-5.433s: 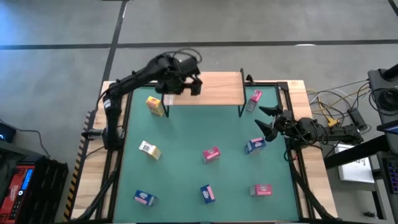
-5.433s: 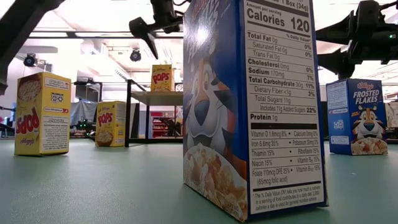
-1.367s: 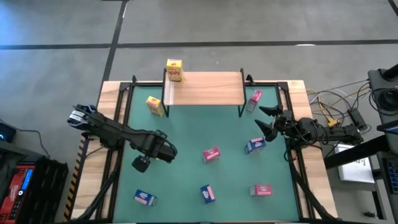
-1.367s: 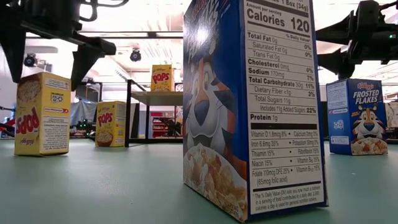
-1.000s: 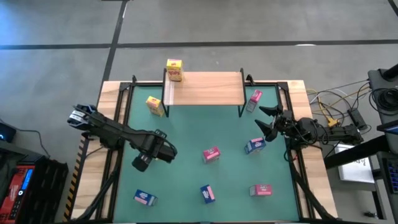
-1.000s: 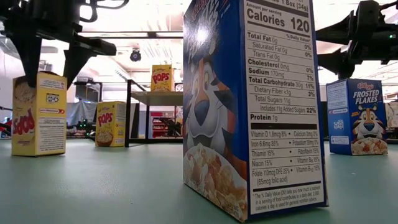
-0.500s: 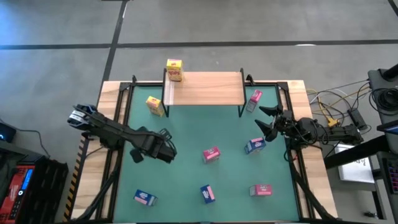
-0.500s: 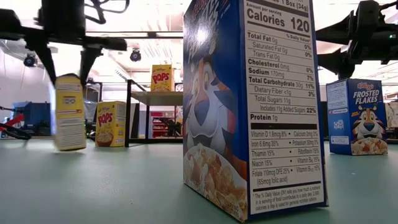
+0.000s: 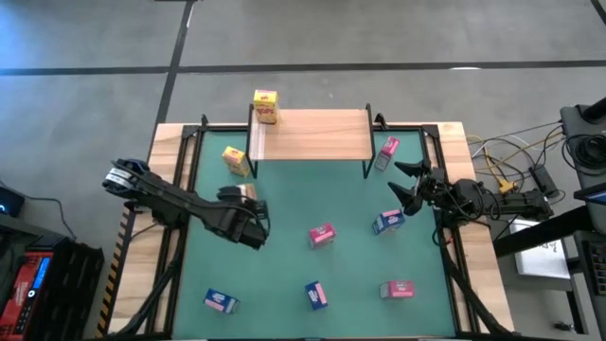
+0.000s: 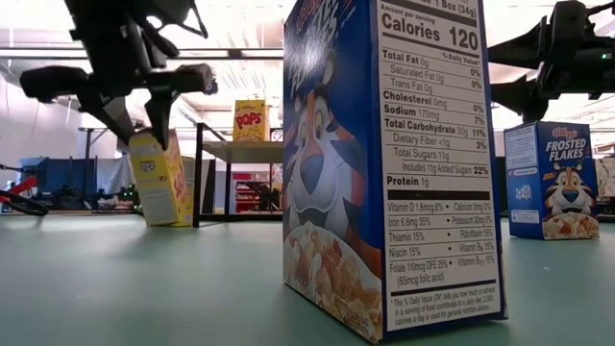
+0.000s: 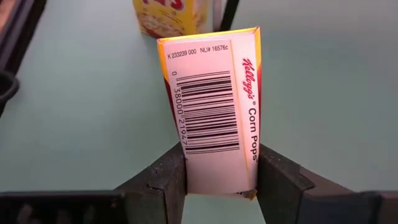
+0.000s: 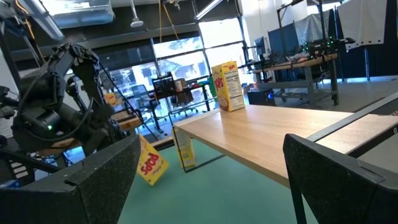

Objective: Stack cereal on shelf
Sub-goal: Put the bottom yellow cereal box on the shelf

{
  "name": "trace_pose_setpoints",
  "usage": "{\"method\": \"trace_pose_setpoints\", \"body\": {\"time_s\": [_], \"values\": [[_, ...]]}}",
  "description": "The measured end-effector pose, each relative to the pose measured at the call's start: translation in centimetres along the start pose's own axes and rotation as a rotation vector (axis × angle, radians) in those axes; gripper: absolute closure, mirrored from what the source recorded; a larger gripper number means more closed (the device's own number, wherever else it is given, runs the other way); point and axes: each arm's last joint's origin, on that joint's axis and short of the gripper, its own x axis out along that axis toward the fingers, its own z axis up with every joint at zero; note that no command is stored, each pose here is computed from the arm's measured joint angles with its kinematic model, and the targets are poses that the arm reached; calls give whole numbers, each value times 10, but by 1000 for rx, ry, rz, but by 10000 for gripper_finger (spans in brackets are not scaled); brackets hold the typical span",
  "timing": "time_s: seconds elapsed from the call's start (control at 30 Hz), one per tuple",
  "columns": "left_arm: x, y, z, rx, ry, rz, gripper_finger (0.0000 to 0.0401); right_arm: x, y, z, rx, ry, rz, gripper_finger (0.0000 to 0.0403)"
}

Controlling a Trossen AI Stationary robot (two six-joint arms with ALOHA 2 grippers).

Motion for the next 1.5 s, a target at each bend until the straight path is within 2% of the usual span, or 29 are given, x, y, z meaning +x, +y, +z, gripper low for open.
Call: {"method": "trace_pose_setpoints", "body": {"time_s": [0.23,0.5,0.73,0.97,1.17,1.33,1.5], "values": [[5,2,-7,42,17,-17,262,0,0,0,0,0,0,19],[1,1,-13,28,162,20,251,0,0,0,0,0,0,19],[0,2,-16,17,177,19,205,0,0,0,0,0,0,19],[-1,1,-18,5,226,26,141,0,0,0,0,0,0,19],[0,1,-16,2,215,36,89,0,0,0,0,0,0,19],[3,-1,-12,8,171,23,66,0,0,0,0,0,0,19],[9,-4,-5,47,144,26,61,0,0,0,0,0,0,19]]}}
